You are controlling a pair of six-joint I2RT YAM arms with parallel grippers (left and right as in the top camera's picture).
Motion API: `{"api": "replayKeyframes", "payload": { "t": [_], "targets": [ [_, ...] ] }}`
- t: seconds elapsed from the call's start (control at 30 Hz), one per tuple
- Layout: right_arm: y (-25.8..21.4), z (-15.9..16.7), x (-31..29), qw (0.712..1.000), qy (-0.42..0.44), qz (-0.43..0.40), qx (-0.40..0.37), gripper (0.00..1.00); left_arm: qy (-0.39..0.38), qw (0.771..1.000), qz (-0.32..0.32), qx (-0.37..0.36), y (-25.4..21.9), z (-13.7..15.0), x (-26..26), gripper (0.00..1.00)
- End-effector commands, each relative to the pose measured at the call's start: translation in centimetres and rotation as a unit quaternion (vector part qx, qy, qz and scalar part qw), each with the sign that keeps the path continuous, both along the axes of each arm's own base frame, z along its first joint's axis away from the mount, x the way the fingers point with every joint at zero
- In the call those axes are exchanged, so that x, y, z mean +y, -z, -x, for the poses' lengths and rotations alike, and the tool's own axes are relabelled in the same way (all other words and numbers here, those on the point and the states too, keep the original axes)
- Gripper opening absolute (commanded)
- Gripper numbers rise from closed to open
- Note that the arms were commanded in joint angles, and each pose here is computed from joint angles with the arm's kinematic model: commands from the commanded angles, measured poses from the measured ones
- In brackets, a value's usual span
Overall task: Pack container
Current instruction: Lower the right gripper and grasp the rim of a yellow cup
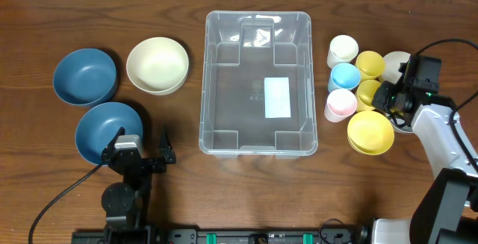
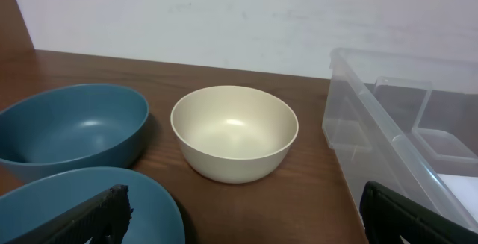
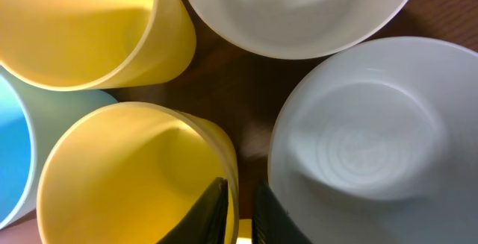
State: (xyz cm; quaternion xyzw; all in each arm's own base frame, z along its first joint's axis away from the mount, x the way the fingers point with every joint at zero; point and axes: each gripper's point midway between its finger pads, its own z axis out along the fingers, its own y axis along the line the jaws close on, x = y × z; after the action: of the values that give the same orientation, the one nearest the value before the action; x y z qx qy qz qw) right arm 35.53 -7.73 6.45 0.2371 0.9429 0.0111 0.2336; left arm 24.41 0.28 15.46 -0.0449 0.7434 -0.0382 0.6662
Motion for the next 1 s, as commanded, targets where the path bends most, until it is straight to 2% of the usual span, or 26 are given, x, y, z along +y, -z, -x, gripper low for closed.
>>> {"api": "replayKeyframes", "payload": {
  "t": [0.0,0.17,0.27,0.37,0.6,0.97],
  "targets": [
    [-0.1,-0.5,0.7,1.000,-0.012,0.000,-0.002,0.12,0.008,1.000,-0.005,0.020,1.7,0.0,-0.3,0.98],
    [-0.1,-0.5,0.6,1.000,-0.012,0.000,-0.003,0.11,0.008,1.000,-0.005,0.020,1.7,0.0,-0.3,0.98],
    [-0.1,-0.5,0.7,1.000,-0.011,-0.001,-0.003,0.04,0.008,1.000,-0.005,0.020,1.7,0.0,-0.3,0.98],
    [-0.1,-0.5,0.7,1.000,-0.011,-0.001,-0.004,0.01,0.008,1.000,-0.005,0.020,1.7,0.0,-0.3,0.98],
    [-1.0,-0.9,1.3,1.000,-0.017,-0.004,-0.016,0.01,0.008,1.000,-0.005,0.020,1.7,0.0,-0.3,0.98],
    [-5.2,-0.5,1.9,0.999,-0.023,0.006,-0.045,0.01,0.008,1.000,-0.005,0.020,1.7,0.0,-0.3,0.98]
  ]
}}
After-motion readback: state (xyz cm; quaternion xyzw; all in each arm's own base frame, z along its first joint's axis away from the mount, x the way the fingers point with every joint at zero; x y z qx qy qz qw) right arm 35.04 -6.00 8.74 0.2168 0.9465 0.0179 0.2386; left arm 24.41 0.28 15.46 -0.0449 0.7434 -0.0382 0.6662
